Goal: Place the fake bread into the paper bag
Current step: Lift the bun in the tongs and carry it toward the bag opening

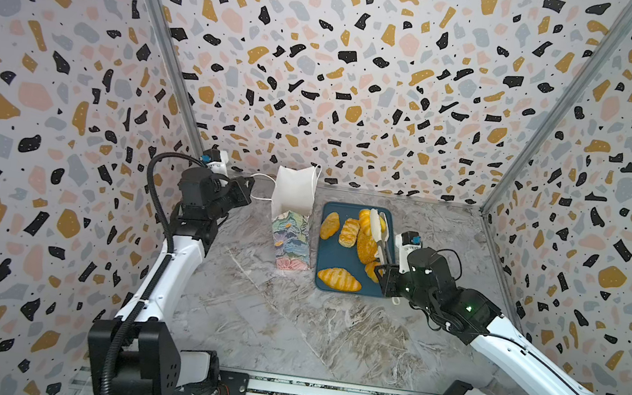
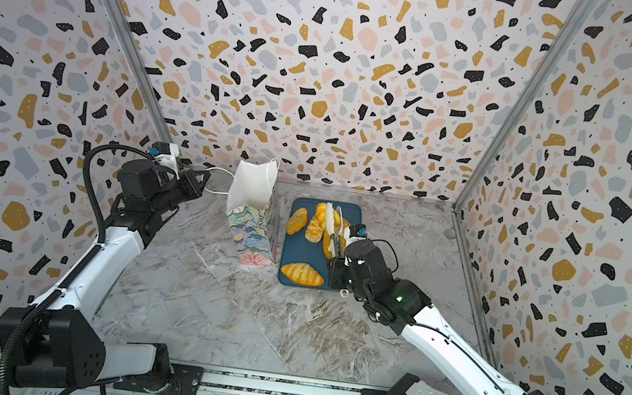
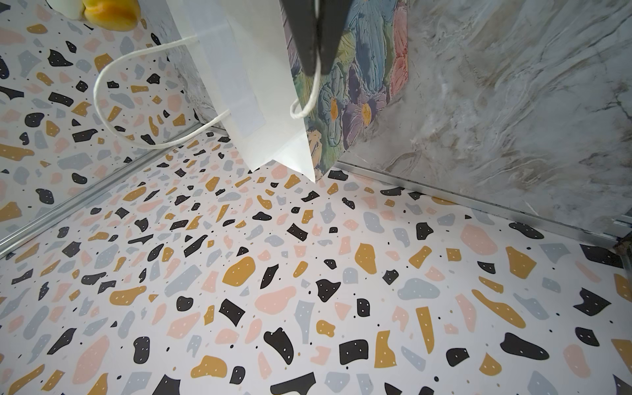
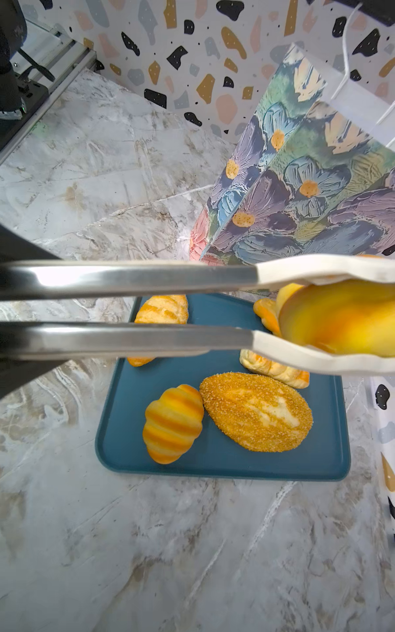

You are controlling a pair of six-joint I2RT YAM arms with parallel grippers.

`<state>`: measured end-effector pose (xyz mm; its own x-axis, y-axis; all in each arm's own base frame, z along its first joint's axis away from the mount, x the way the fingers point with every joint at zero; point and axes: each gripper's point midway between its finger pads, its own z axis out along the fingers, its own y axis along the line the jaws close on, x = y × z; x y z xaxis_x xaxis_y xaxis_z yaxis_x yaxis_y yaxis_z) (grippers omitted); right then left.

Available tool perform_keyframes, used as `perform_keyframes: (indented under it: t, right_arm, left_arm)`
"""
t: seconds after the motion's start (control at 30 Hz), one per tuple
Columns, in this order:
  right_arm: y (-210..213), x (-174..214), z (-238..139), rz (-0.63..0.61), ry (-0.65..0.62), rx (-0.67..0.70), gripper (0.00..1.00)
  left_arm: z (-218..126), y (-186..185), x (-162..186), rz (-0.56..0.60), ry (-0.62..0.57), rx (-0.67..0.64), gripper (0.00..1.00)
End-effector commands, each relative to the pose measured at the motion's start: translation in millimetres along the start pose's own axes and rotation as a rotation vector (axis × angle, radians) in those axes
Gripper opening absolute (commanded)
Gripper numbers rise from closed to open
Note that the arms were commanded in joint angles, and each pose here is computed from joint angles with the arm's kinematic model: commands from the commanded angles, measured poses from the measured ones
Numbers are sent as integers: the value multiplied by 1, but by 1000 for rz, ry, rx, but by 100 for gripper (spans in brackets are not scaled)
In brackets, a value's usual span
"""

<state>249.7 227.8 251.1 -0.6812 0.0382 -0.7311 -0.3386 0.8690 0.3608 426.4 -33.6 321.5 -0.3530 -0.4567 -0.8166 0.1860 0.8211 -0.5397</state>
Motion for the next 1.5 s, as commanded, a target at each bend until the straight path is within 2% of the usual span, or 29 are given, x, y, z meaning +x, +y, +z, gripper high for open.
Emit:
perform_keyframes:
  t: [0.0,0.47,1.47]
  right_arm:
    - [18,-31,-12,-2,-98,-58,30]
    - [47,-54,-19,-29,-169,-142,30]
    - [122,-100,-17,-138,-209,-258,29]
  left_arm:
    - [-7,-15,-11,25,-43,46,0]
    - [-7,-14,-10,27,-38,44,0]
    - [-4,-14,-7,15,-32,53,0]
